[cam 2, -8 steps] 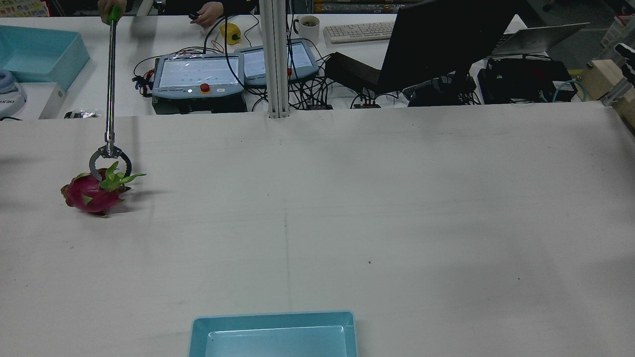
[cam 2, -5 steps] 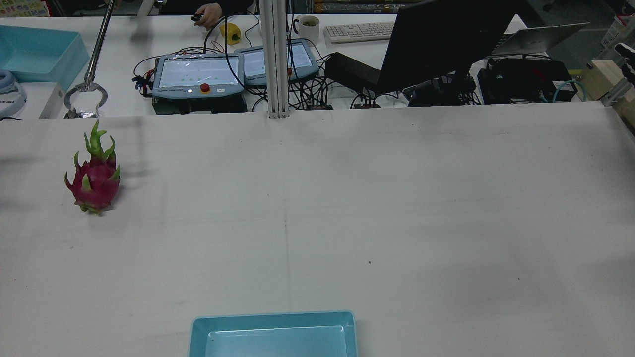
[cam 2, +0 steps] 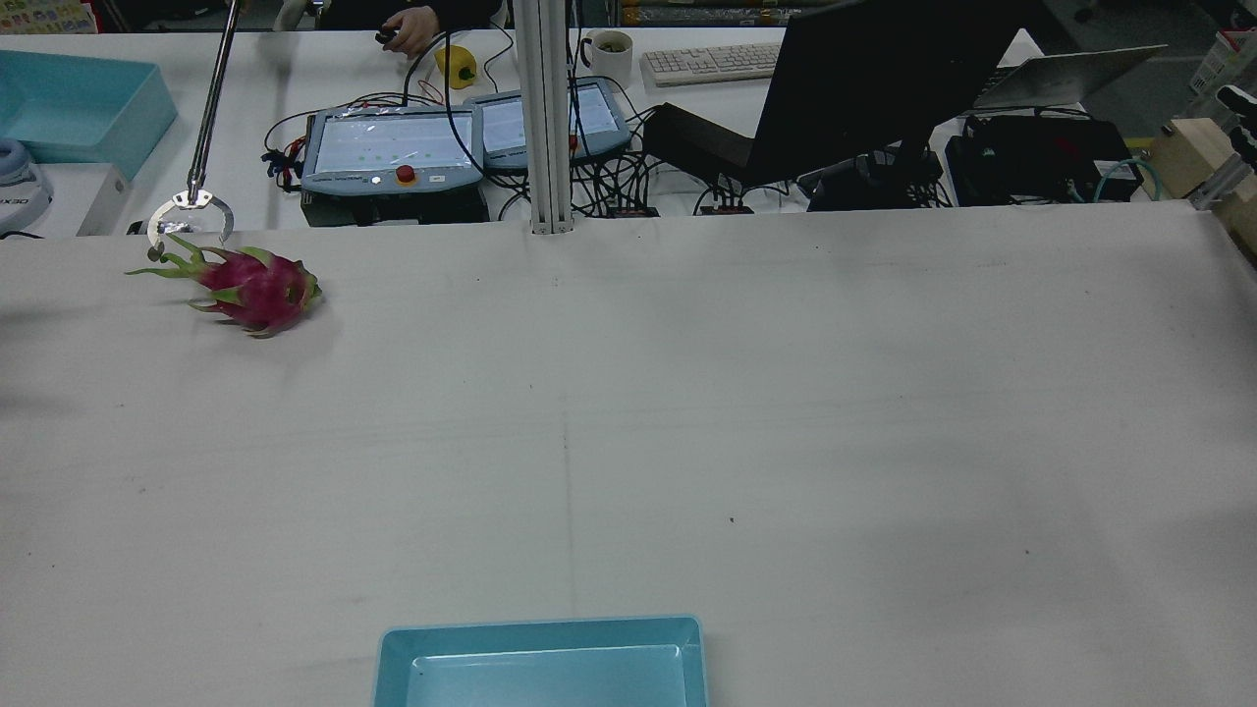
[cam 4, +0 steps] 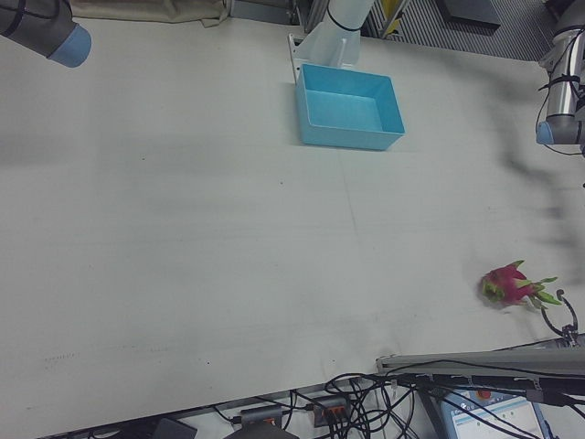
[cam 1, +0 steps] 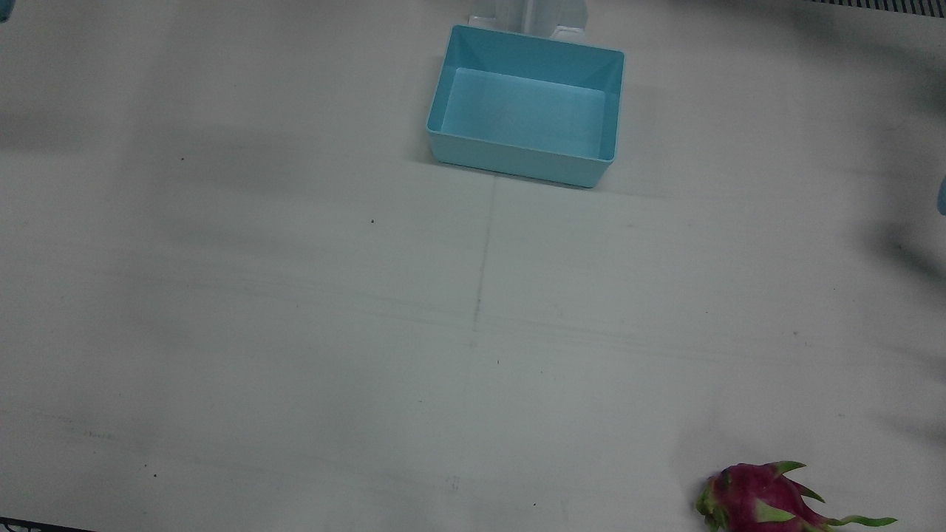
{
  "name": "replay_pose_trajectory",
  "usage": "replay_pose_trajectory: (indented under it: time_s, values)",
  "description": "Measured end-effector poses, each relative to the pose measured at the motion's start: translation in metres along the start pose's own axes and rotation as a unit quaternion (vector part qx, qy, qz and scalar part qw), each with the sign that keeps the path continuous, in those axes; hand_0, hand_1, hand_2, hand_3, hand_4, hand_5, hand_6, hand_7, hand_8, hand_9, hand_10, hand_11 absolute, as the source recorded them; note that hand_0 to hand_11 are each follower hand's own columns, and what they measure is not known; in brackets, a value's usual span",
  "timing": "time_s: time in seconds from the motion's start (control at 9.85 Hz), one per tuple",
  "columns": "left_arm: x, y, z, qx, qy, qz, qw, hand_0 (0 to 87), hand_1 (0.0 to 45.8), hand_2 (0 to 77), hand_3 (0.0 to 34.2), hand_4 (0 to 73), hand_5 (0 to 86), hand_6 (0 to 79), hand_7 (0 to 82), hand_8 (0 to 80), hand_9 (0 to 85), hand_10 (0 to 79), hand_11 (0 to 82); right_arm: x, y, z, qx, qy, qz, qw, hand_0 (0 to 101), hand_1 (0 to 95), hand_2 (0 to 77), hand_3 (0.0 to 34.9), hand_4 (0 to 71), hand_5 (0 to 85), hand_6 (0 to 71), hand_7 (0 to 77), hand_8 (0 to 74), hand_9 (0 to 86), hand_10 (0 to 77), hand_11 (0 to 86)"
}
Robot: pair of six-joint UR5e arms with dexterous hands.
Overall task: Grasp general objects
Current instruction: 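Move the left hand down toward the pink dragon fruit on the table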
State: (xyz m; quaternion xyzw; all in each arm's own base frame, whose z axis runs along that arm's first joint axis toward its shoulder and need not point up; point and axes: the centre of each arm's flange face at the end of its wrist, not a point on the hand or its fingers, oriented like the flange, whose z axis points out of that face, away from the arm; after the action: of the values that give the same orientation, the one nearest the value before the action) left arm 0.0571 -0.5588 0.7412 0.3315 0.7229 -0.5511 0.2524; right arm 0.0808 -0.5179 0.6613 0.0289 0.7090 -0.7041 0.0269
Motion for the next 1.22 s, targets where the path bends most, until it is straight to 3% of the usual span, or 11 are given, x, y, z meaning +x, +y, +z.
replay_pose_trajectory:
  time_s: [0.41,0.81,0.91,1.22]
  values:
    - [0.005,0.023,0.023,-0.01,0.006,0.022,0.9997,45.7,0.0,1.1,0.0,33.3,22.4,43.6,61.1,23.5,33.8,24.0,34.9,0.0,0.0,0.0,0.0,0.0,0.0,1.0,0,6.0,1.6,0.0,0.0,0.0,0.0,0.0,0.0,1.1,0.0,0.5]
    - [-0.013,0.084,0.045,-0.039,-0.02,0.038,0.9983,46.1,0.0,1.1,0.0,31.1,20.2,40.9,58.9,22.9,30.0,21.8,30.5,0.0,0.0,0.0,0.0,0.0,0.0,1.0,0,6.0,1.6,0.0,0.0,0.0,0.0,0.0,0.0,1.1,0.0,1.1]
    - [-0.014,0.091,0.05,-0.041,-0.022,0.044,0.9979,46.3,0.0,1.1,0.0,27.8,18.0,37.1,54.5,21.8,24.0,16.4,23.5,0.0,0.0,0.0,0.001,0.0,0.0,1.0,0,6.0,1.6,0.0,0.0,0.0,0.0,0.0,0.0,1.1,0.0,0.5]
    - [-0.008,0.103,0.055,-0.043,-0.025,0.06,0.997,46.0,0.0,1.1,0.0,27.3,15.3,34.9,53.5,20.7,21.3,14.7,20.7,0.0,0.0,0.0,0.001,0.0,0.0,1.0,0,6.0,1.6,0.0,0.0,0.0,0.0,0.0,0.0,1.1,0.0,0.5]
